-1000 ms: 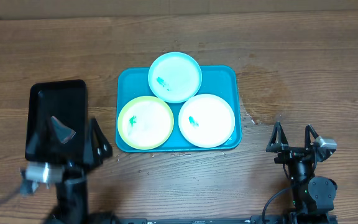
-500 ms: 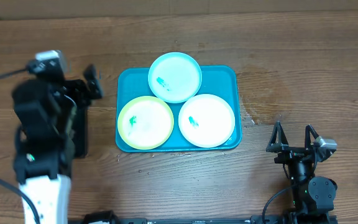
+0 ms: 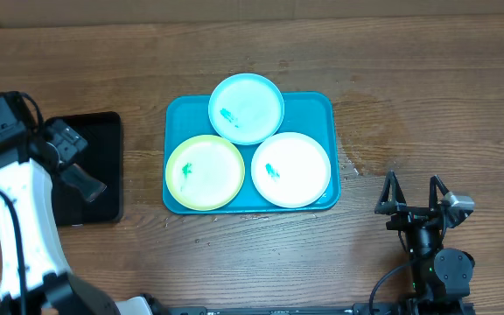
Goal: Clean dirty plates on tray and stack at the side
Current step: 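Move the left gripper to the black tray and grasp the sponge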
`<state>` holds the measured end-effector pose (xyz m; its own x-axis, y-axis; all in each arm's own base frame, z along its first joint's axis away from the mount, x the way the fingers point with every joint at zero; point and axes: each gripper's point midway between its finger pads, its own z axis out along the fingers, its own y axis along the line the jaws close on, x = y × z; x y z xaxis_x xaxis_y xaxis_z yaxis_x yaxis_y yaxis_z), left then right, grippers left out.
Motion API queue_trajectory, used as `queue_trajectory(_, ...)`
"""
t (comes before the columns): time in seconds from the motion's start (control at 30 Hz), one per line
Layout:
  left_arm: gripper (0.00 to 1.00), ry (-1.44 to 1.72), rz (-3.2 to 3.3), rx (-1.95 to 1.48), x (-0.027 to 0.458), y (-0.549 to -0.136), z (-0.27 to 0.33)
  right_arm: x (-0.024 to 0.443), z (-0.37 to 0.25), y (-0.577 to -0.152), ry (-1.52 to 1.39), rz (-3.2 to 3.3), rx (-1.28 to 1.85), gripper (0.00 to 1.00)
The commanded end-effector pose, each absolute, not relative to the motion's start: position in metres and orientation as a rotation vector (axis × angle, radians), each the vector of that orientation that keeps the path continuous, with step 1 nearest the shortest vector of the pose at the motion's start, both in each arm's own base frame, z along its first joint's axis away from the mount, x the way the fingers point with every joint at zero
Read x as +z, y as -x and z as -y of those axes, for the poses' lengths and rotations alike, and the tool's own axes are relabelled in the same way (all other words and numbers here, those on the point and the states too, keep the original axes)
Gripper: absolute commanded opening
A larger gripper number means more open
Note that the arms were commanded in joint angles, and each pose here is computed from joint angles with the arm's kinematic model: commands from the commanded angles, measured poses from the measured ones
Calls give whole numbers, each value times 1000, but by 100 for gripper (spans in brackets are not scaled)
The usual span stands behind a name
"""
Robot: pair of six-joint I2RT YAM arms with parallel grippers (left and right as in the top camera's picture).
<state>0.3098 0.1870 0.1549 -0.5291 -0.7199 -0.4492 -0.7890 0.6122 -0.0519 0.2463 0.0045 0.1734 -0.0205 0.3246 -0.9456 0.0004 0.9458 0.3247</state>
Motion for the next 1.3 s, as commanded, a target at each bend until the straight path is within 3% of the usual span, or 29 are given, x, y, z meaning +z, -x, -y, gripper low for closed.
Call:
queue_trajectory(0.0, 100, 1292, -2493, 139, 119, -316, -180, 171, -2, -247, -266, -1572, 250, 100)
queue_trajectory(0.3, 100, 1396, -2748, 27, 29, -311, -162, 171, -2, -247, -266, -1572, 251, 100)
queue_trajectory(0.73, 96, 1385, -2801, 175, 4, -304, -177, 171, -2, -247, -266, -1572, 251, 100)
queue_trajectory(0.8, 85, 1376, -2799, 174, 4, -306, -177, 171, -2, -247, -266, -1572, 251, 100)
queue_trajectory(0.83, 68, 1377, -2799, 173, 4, -305, -177, 171, -2, -247, -266, -1572, 251, 100)
queue_trajectory(0.93, 39, 1382, -2809, 167, 3, -303, -175, 171, -2, -247, -266, -1572, 250, 100)
queue_trajectory(1.0, 31, 1383, -2814, 164, 3, -302, -175, 171, -2, -247, -266, -1572, 251, 100)
queue_trajectory(1.03, 13, 1385, -2819, 163, 3, -301, -174, 171, -2, -247, -266, -1572, 250, 100)
queue_trajectory(1.07, 4, 1385, -2820, 163, 3, -301, -174, 171, -2, -247, -266, -1572, 251, 100)
queue_trajectory(1.2, 7, 1378, -2802, 170, 3, -305, -177, 171, -2, -247, -266, -1572, 250, 100)
queue_trajectory(1.23, 33, 1369, -2779, 192, 4, -309, -181, 171, -2, -247, -266, -1572, 251, 100)
queue_trajectory(1.27, 90, 1360, -2753, 218, 5, -313, -187, 171, -2, -247, -266, -1572, 250, 100)
